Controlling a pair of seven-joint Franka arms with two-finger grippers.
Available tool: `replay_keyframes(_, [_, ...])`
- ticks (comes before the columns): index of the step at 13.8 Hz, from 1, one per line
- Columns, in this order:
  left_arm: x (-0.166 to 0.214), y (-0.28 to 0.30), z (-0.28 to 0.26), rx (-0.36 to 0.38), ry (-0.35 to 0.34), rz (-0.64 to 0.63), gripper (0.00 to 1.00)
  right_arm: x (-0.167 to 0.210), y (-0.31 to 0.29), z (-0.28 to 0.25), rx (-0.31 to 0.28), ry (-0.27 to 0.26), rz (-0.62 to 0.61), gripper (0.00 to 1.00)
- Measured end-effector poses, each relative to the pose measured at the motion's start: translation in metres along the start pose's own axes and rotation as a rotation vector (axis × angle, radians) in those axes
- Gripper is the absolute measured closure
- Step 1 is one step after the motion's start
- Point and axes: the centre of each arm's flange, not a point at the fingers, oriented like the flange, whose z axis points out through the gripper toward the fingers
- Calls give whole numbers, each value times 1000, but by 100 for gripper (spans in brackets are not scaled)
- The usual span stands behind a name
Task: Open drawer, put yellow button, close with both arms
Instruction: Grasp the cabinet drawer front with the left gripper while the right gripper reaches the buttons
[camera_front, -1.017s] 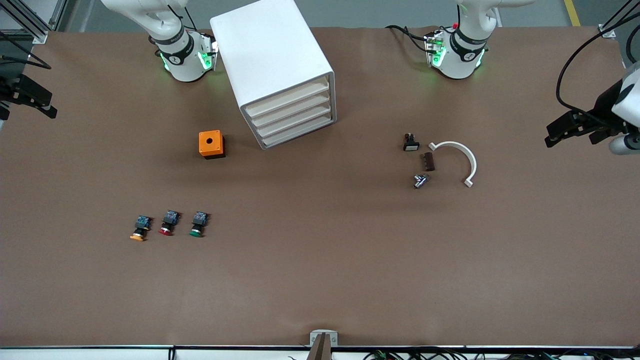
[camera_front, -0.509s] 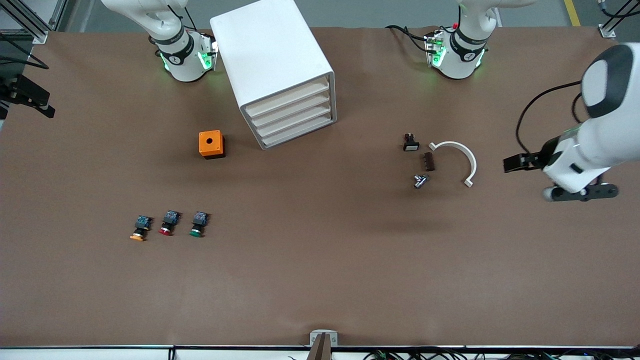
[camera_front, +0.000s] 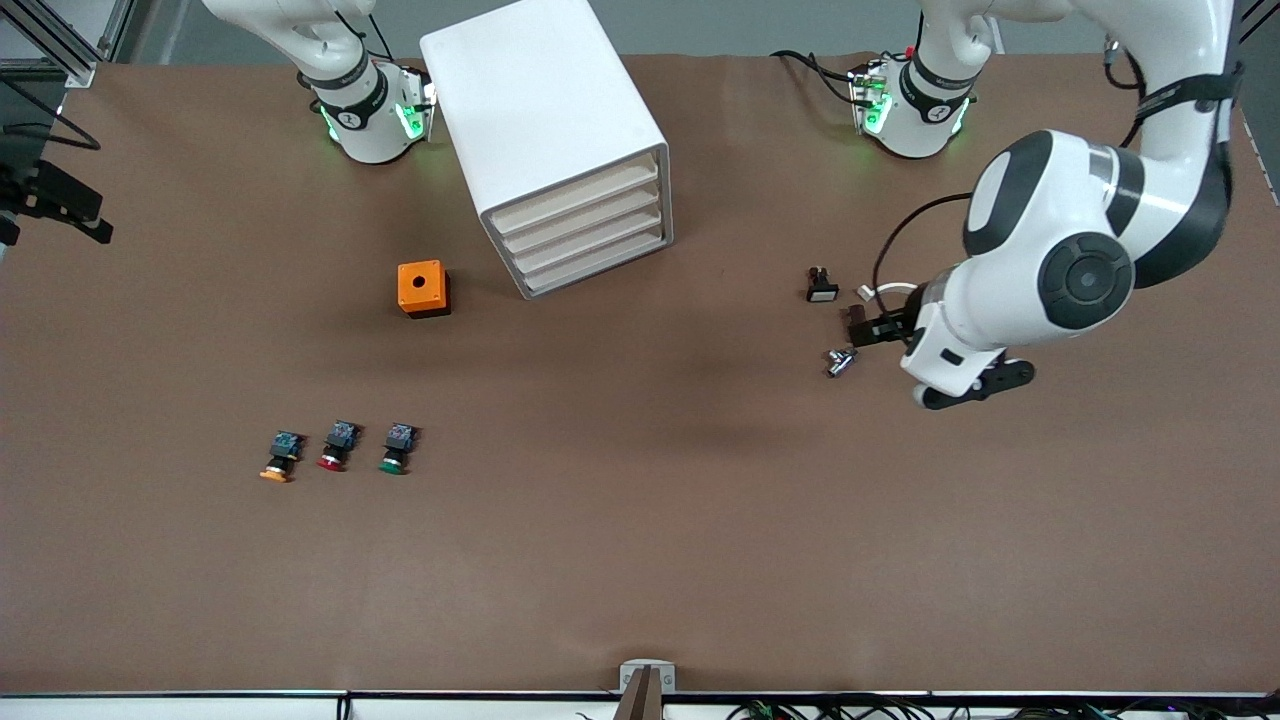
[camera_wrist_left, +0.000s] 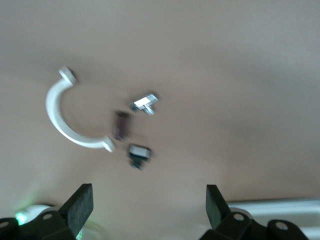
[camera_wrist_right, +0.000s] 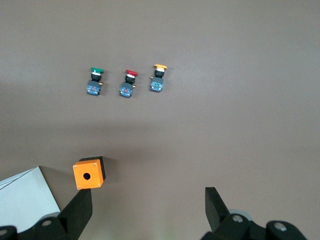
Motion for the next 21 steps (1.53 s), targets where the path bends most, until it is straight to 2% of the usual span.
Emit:
replay_keyframes(2, [0,17,13,-64,-118,-158,0,27,8,37,-7,-34,14,0])
replay_keyframes(4, [-2,33,22,-111,-253,-380,0,42,17,61,-11,-60,27,0])
replay_keyframes(6, [-3,49,30,-126,-365,-596,0,49,27,75,-13,-77,44,0])
replay_keyframes(7, [-5,58,36,-111,-414,-693,0,52,33,80,-14,-80,54,0])
replay_keyframes(8, [-9,68,45,-78,-461,-784,0,54,39,84,-15,-78,64,0])
replay_keyframes(10, [-17,92,78,36,-569,-973,0,64,46,101,-20,-65,72,0])
replay_keyframes(14, [-35,126,145,293,-753,-1229,0,83,44,180,-33,-14,102,0])
replay_keyframes(18, [-43,143,178,444,-870,-1373,1,94,36,240,-5,4,141,0])
replay_keyframes(20, [-49,152,192,501,-905,-1411,6,100,29,266,6,30,153,0])
replay_keyframes(21, [-52,155,198,522,-926,-1424,14,102,26,281,13,43,161,0])
